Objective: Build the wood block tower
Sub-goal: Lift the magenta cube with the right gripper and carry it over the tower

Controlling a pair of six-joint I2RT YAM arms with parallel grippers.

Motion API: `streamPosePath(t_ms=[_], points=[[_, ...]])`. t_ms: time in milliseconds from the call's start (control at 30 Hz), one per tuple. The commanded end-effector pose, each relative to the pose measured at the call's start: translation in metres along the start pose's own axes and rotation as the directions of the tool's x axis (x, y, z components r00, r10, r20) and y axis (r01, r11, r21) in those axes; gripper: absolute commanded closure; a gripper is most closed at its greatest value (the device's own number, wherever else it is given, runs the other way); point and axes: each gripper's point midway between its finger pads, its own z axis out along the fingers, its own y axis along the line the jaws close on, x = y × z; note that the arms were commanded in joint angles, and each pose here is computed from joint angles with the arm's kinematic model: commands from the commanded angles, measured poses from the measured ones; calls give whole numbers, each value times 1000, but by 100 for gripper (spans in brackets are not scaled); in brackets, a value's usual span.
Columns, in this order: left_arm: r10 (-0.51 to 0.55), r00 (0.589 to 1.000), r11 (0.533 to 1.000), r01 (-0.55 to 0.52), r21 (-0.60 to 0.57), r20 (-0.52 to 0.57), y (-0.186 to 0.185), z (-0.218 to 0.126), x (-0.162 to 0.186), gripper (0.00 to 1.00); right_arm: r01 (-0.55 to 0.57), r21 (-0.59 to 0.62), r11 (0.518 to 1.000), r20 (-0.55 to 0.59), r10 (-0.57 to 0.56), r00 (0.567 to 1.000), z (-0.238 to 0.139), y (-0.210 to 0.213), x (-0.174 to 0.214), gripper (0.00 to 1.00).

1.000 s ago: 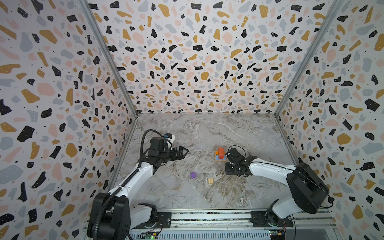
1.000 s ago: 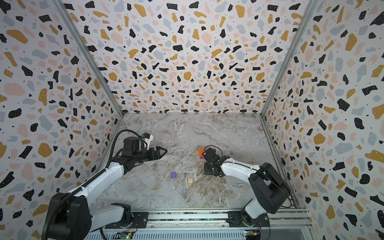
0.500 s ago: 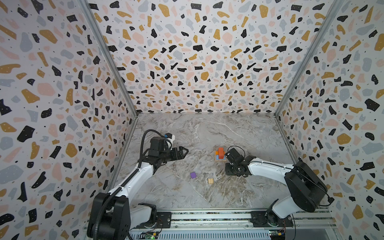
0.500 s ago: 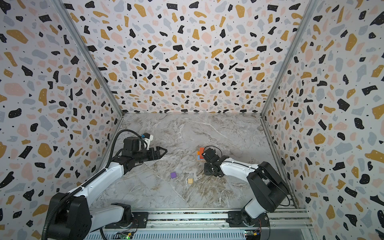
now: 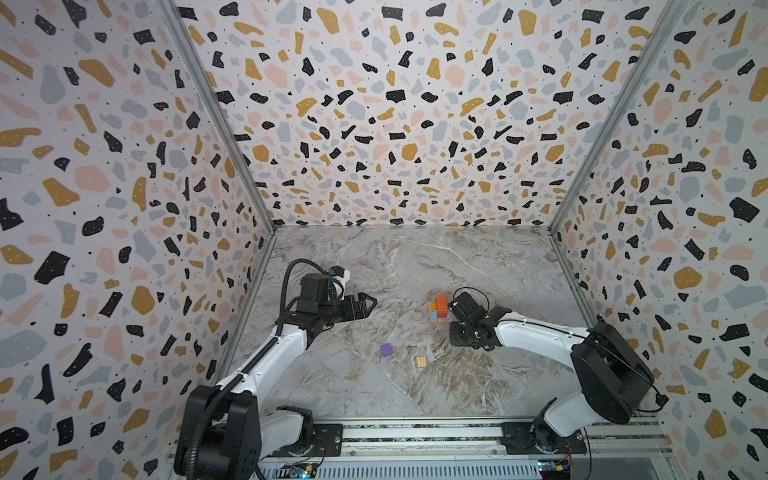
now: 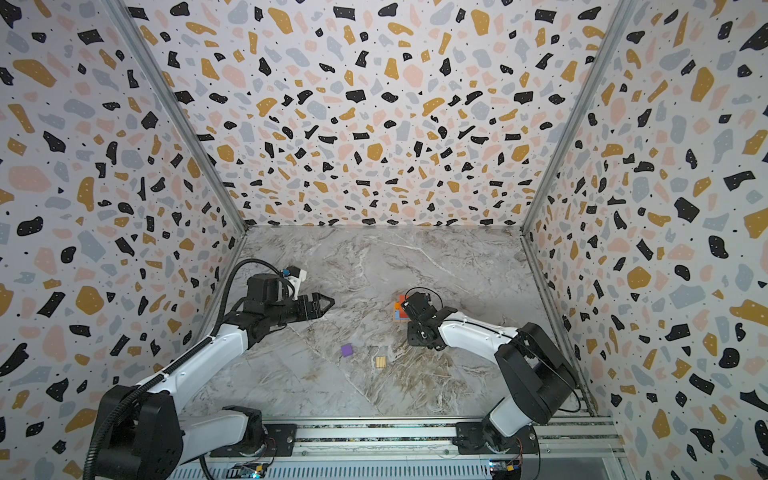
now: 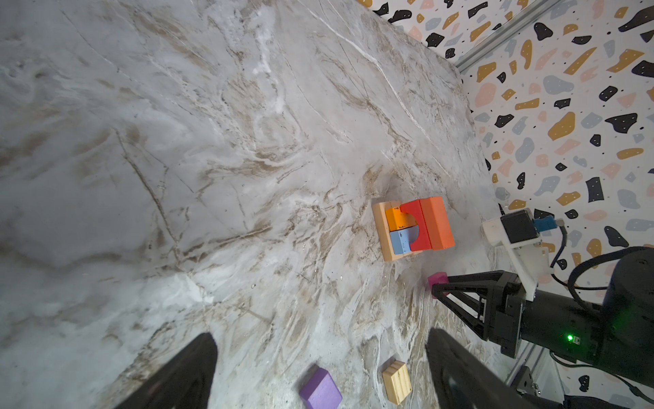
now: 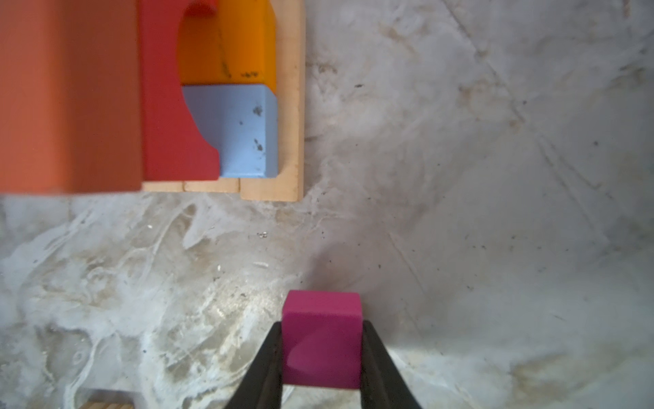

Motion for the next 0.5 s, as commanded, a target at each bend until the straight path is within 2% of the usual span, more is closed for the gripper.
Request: streamPosePath(t_ms=[0, 333, 467], points=[[33, 999, 999, -34, 23, 24, -7, 0, -8, 6, 1, 2, 1000, 52, -1, 999, -25, 2, -15, 74], [35, 999, 999, -36, 26, 27, -8, -1, -8, 6, -4, 37, 999, 97, 0, 995, -63, 4, -42, 76], [37, 999, 999, -38, 27, 30, -9, -2, -9, 6, 6, 16, 1000, 108, -8, 994, -72, 14, -54, 77]])
